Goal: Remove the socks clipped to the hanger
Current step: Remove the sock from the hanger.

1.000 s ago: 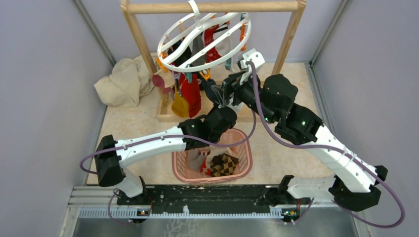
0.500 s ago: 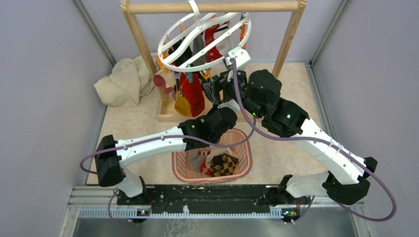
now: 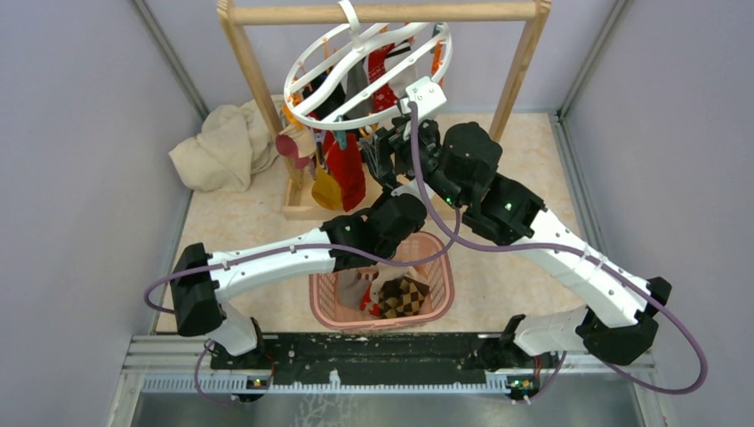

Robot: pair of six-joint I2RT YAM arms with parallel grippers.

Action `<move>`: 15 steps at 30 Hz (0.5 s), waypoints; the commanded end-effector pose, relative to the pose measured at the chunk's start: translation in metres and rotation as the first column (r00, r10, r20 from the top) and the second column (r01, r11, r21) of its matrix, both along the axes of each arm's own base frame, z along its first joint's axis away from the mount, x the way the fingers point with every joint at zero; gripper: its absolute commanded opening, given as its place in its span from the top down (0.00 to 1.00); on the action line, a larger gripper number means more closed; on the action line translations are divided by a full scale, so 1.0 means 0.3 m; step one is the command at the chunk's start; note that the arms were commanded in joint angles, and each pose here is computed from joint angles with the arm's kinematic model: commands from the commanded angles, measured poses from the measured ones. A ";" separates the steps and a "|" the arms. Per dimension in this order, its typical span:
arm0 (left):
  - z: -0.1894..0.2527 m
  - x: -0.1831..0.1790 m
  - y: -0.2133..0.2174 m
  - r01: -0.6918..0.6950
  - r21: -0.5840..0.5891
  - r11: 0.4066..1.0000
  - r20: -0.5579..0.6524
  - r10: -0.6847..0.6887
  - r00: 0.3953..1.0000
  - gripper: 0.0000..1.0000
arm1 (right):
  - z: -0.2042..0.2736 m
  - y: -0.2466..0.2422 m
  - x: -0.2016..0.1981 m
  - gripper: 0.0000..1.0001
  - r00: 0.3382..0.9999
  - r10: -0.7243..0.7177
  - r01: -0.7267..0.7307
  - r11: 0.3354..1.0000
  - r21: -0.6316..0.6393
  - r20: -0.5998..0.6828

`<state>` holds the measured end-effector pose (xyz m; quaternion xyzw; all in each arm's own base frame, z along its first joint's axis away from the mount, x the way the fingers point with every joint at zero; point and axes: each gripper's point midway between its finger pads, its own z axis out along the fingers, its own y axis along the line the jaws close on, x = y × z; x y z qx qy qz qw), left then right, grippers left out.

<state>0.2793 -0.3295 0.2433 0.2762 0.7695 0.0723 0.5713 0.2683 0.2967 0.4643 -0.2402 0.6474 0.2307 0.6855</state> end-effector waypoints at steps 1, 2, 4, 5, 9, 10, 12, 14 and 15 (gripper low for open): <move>0.025 -0.016 0.008 0.005 -0.010 1.000 0.010 -0.005 1.000 1.00 | 0.069 0.013 -0.003 0.31 0.999 -0.002 -0.001 0.999 0.049 0.048; 0.025 -0.017 0.008 0.005 -0.011 1.000 0.011 -0.005 1.000 1.00 | 0.066 0.012 -0.005 0.31 0.999 0.000 -0.002 0.999 0.048 0.044; 0.023 -0.016 0.007 0.005 -0.009 1.000 0.011 -0.005 1.000 1.00 | 0.065 0.004 -0.016 0.31 0.999 0.005 -0.007 0.998 0.055 0.039; 0.024 -0.015 0.008 0.005 -0.008 1.000 0.012 -0.004 1.000 1.00 | 0.064 -0.001 -0.021 0.31 0.999 0.007 -0.009 0.998 0.059 0.036; 0.024 -0.017 0.014 0.003 -0.004 1.000 0.012 -0.003 1.000 1.00 | 0.049 -0.029 -0.052 0.31 1.000 0.022 -0.023 0.997 0.070 0.016; 0.026 -0.017 0.016 0.001 -0.006 1.000 0.013 -0.001 1.000 1.00 | 0.040 -0.038 -0.062 0.31 1.000 0.026 -0.026 0.997 0.070 0.009; 0.029 -0.018 0.018 0.001 -0.008 1.000 0.014 -0.001 1.000 1.00 | 0.026 -0.062 -0.081 0.31 1.000 0.030 -0.031 0.997 0.065 0.004; 0.030 -0.018 0.019 0.001 -0.010 1.000 0.014 -0.001 1.000 1.00 | 0.014 -0.087 -0.107 0.31 0.999 0.041 -0.040 0.996 0.078 -0.012; 0.028 -0.019 0.018 0.001 -0.011 1.000 0.014 -0.001 1.000 1.00 | 0.012 -0.101 -0.121 0.31 0.999 0.046 -0.044 0.995 0.084 -0.018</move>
